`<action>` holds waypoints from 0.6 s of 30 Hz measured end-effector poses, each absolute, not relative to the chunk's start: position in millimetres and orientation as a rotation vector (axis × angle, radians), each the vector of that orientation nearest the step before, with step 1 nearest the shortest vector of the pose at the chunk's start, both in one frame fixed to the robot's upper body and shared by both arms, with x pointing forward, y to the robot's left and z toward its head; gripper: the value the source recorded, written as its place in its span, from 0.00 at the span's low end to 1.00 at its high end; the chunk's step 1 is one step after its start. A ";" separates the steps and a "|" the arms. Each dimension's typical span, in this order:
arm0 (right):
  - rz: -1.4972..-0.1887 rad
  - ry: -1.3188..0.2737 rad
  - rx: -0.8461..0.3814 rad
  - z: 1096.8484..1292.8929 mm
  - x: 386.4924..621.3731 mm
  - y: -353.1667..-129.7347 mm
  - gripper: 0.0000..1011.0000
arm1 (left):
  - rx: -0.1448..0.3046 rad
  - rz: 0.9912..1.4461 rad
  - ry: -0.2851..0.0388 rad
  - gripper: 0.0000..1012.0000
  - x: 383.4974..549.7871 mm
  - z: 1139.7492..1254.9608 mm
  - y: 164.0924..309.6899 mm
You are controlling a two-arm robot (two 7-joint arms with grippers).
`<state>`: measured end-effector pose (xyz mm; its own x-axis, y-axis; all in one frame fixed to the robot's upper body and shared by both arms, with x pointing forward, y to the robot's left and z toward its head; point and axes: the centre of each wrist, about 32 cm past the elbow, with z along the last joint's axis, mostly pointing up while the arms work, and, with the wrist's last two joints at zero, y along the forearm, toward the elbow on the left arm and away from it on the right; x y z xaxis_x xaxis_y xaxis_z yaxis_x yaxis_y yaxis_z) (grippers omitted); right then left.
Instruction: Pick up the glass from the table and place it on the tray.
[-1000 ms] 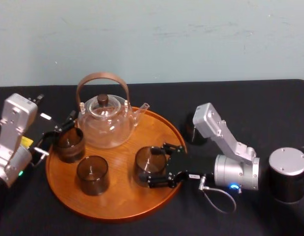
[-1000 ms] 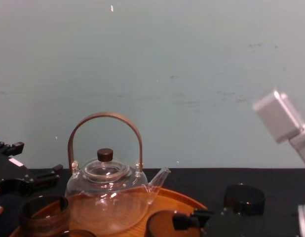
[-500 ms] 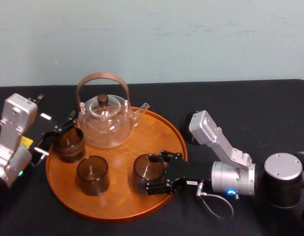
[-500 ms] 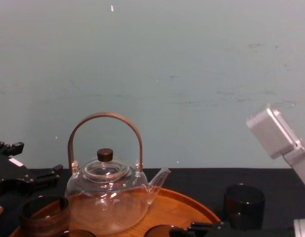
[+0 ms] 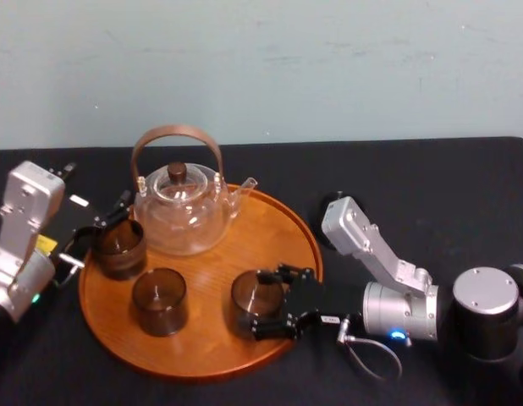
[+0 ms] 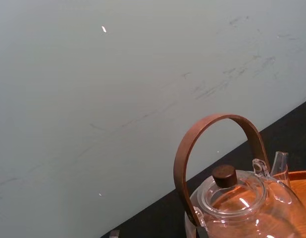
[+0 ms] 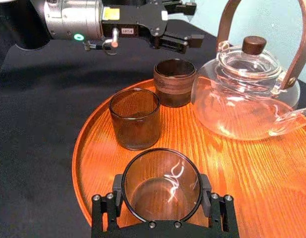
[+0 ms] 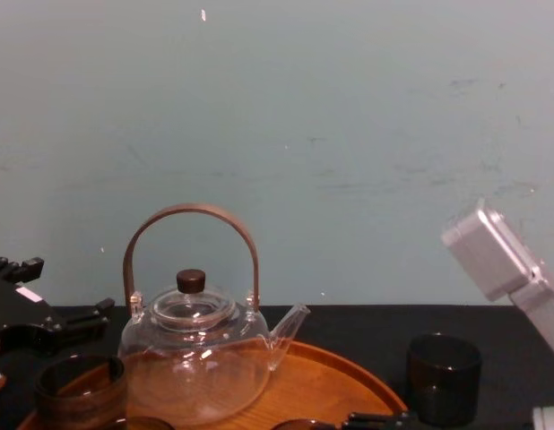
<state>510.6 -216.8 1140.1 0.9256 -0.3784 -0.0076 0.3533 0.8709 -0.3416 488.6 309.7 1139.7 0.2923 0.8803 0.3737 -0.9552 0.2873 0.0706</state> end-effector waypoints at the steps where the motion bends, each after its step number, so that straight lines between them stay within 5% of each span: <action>1: -0.383 0.075 -0.344 1140.1 510.6 -216.8 0.89 | 0.304 1.248 -0.285 0.99 488.6 1139.8 309.7; 18: -0.386 0.078 -0.342 1140.1 510.8 -217.1 0.89 | 0.305 1.248 -0.285 0.99 488.6 1139.8 309.7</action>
<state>510.8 -217.1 1140.1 0.9242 -0.3817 -0.0100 0.3556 0.8699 -0.3418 488.6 309.7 1139.8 0.2923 0.8803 0.3738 -0.9553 0.2873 0.0703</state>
